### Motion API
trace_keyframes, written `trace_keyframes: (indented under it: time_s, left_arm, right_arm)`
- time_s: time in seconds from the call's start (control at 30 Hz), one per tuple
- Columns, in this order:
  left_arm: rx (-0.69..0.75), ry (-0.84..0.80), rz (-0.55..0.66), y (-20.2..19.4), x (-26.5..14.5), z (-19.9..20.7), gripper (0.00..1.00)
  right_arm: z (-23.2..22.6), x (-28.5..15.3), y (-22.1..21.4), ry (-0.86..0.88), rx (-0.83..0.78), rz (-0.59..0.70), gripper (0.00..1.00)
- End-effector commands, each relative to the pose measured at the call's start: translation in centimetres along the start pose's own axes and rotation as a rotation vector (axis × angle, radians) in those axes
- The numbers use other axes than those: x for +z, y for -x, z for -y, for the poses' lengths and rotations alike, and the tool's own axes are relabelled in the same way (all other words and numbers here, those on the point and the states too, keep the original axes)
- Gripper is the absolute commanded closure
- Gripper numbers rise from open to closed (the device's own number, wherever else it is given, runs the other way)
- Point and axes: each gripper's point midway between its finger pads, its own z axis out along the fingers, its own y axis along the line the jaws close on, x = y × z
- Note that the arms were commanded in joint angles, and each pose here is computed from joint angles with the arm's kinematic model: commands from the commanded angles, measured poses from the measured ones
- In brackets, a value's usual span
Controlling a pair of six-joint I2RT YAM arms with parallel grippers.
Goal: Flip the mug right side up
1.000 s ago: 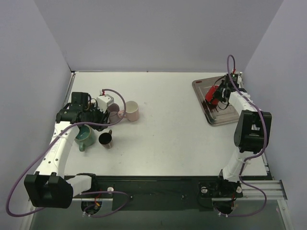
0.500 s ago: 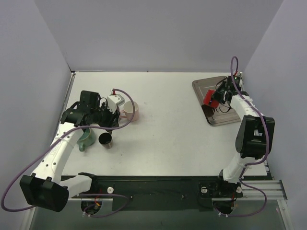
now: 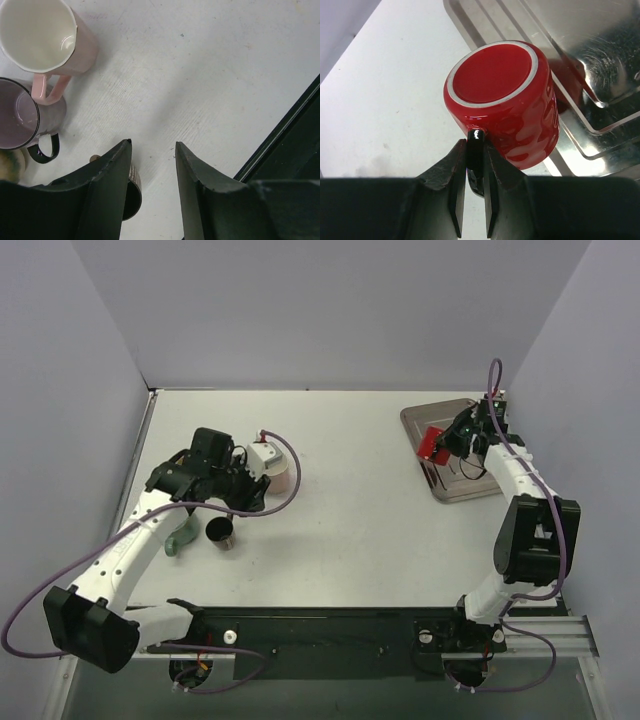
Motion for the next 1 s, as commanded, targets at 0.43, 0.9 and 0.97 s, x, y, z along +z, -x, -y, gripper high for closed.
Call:
trace_keyframes:
  time_s: [0.43,0.9,0.97]
  left_arm:
    - [0.643,0.291,0.621,13.3,2.7,3.2,0.14]
    - [0.774,0.426,0.898,12.8,4.5,8.1,0.12]
    - [0.769,0.426,0.910,12.7,5.3,9.2,0.12]
  right_arm:
    - [-12.1,-9.5,-1.3,0.322,-0.023,0.058,1.00]
    - [-19.1,-15.0,-8.0,0.471,-0.026,0.070,1.00]
    - [-19.6,-14.9,-9.1,0.502,0.009,0.054,1.00]
